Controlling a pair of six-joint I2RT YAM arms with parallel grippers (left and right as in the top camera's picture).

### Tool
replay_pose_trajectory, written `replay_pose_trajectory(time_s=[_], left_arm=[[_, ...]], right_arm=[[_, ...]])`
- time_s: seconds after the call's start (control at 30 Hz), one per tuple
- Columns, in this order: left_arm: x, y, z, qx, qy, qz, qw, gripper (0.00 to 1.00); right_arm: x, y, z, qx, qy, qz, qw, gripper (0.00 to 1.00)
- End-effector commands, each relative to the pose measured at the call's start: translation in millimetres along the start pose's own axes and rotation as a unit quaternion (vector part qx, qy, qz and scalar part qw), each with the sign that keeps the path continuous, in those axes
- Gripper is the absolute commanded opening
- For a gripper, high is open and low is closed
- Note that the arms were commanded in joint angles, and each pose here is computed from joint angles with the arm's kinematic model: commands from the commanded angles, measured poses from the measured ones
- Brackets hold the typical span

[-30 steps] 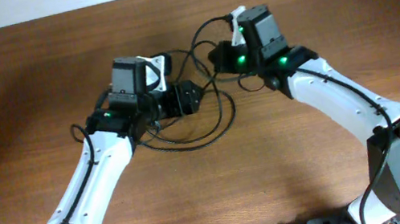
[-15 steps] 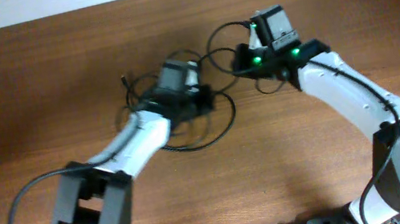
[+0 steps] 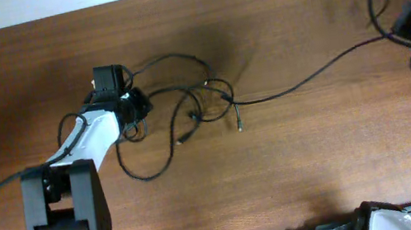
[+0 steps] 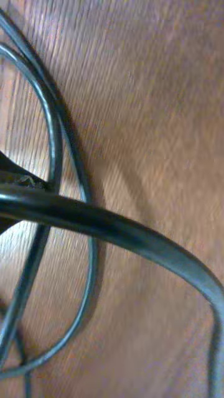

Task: Untangle cables
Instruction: 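Pull one cable with the right gripper far to the right edge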

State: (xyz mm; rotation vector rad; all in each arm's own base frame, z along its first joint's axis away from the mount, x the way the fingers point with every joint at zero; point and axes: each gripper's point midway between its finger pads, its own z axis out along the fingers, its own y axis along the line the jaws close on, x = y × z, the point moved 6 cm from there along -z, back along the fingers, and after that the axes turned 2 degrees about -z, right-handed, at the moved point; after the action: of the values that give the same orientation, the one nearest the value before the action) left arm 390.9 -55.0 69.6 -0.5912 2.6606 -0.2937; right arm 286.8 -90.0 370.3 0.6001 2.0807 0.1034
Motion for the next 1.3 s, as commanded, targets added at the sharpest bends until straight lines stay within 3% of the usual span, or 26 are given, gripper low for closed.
replay_pose_trajectory(time_s=[0.0, 0.1, 0.2, 0.27, 0.3, 0.33, 0.4, 0.43, 0.5, 0.53, 0.67, 0.83, 0.93, 1.13, 1.23, 1.27], left_arm=[[-4, 11, 5, -0.036, -0.014, 0.004, 0.999, 0.0], [-4, 11, 5, -0.036, -0.014, 0.004, 0.999, 0.01], [-8, 22, 4, -0.081, -0.033, 0.005, 0.996, 0.0], [-9, 23, 3, -0.087, -0.039, -0.002, 0.995, 0.0], [-7, 17, 4, -0.074, -0.038, -0.017, 0.996, 0.0], [-6, 8, 5, -0.047, -0.034, -0.02, 0.998, 0.0], [-4, -3, 6, -0.024, -0.031, -0.013, 0.999, 0.01], [-2, -7, 6, -0.021, -0.031, -0.008, 0.999, 0.13], [4, -10, 6, -0.022, -0.022, -0.001, 1.0, 0.95], [6, -10, 6, -0.025, -0.017, 0.001, 1.0, 0.99], [7, -9, 6, -0.027, -0.015, 0.0, 1.0, 0.99], [7, -9, 6, -0.027, -0.015, 0.0, 1.0, 0.99], [7, -9, 6, -0.027, -0.015, 0.0, 1.0, 0.99], [7, -10, 6, -0.027, -0.015, 0.001, 1.0, 0.99], [7, -9, 6, -0.027, -0.015, 0.0, 1.0, 0.99], [7, -9, 6, -0.027, -0.015, 0.001, 1.0, 0.99]], right_arm=[[-1, -3, 5, 0.008, 0.006, -0.011, 1.0, 0.04], [-30, -15, 6, 0.073, -0.076, -0.026, 0.994, 0.04], [-77, 2, -11, 0.044, -0.19, -0.074, 0.978, 0.04], [-87, 42, -23, -0.111, -0.21, -0.111, 0.965, 0.04], [-76, 68, -26, -0.233, -0.178, -0.14, 0.946, 0.04], [-64, 82, -26, -0.3, -0.144, -0.151, 0.931, 0.04], [-58, 86, -15, -0.297, -0.125, -0.148, 0.935, 0.04], [-61, 80, 0, -0.251, -0.131, -0.149, 0.948, 0.04], [-70, 55, 29, -0.131, -0.15, -0.167, 0.966, 0.04], [-76, 42, 43, -0.067, -0.162, -0.197, 0.965, 0.04], [-87, -2, 78, 0.101, -0.165, -0.212, 0.958, 0.04], [-121, -44, 96, 0.142, -0.233, -0.188, 0.943, 0.04], [-120, -62, 133, 0.125, -0.229, -0.189, 0.947, 0.04], [-39, -111, 264, 0.12, -0.087, -0.177, 0.973, 0.04], [2, -138, 298, 0.13, -0.019, -0.163, 0.978, 0.04], [19, -150, 309, 0.136, 0.009, -0.157, 0.978, 0.11]])
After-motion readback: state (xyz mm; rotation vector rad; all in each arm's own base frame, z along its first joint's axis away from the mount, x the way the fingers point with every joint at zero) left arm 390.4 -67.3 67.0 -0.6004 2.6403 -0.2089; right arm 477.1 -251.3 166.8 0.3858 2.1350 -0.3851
